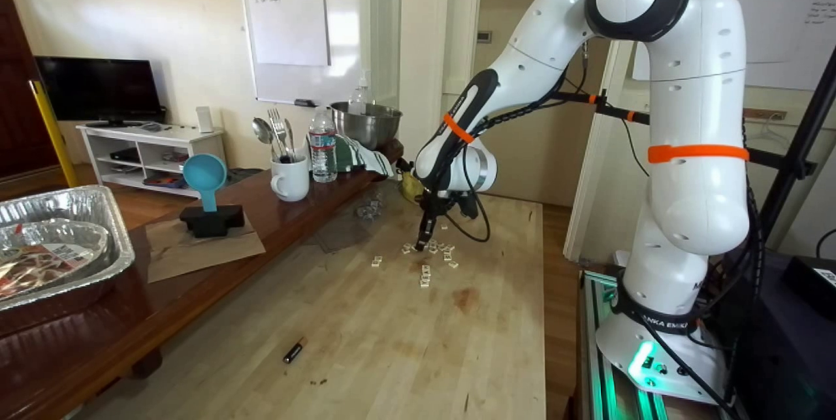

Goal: Move some of the letter tiles backwards

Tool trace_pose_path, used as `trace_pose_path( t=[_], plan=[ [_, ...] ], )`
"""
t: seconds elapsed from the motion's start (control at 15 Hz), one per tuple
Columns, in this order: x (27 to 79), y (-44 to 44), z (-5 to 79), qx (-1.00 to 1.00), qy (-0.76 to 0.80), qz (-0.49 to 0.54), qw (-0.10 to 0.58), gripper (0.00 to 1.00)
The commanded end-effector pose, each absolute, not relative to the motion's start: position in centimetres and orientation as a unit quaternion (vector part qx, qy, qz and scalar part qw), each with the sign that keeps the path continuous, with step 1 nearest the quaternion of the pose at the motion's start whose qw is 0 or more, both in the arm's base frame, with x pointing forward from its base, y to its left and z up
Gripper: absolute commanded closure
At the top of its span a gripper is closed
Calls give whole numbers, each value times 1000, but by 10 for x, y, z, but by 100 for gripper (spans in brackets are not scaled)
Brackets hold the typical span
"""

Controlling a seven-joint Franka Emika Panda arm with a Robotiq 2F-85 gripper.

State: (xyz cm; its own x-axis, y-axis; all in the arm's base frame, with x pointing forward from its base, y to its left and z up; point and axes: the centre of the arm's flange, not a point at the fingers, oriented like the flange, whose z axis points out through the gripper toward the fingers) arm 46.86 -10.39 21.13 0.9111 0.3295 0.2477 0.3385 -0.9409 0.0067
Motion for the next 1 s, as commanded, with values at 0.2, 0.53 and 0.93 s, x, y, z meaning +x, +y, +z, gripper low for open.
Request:
trace_pose_path(
  t=[0.2,0.53,0.93],
  plan=[
    [454,-84,200,-978,-191,-79,42,100],
    [468,-67,202,-978,-183,-65,72,100],
    [498,-53,200,-981,-158,-73,79,100]
  ],
)
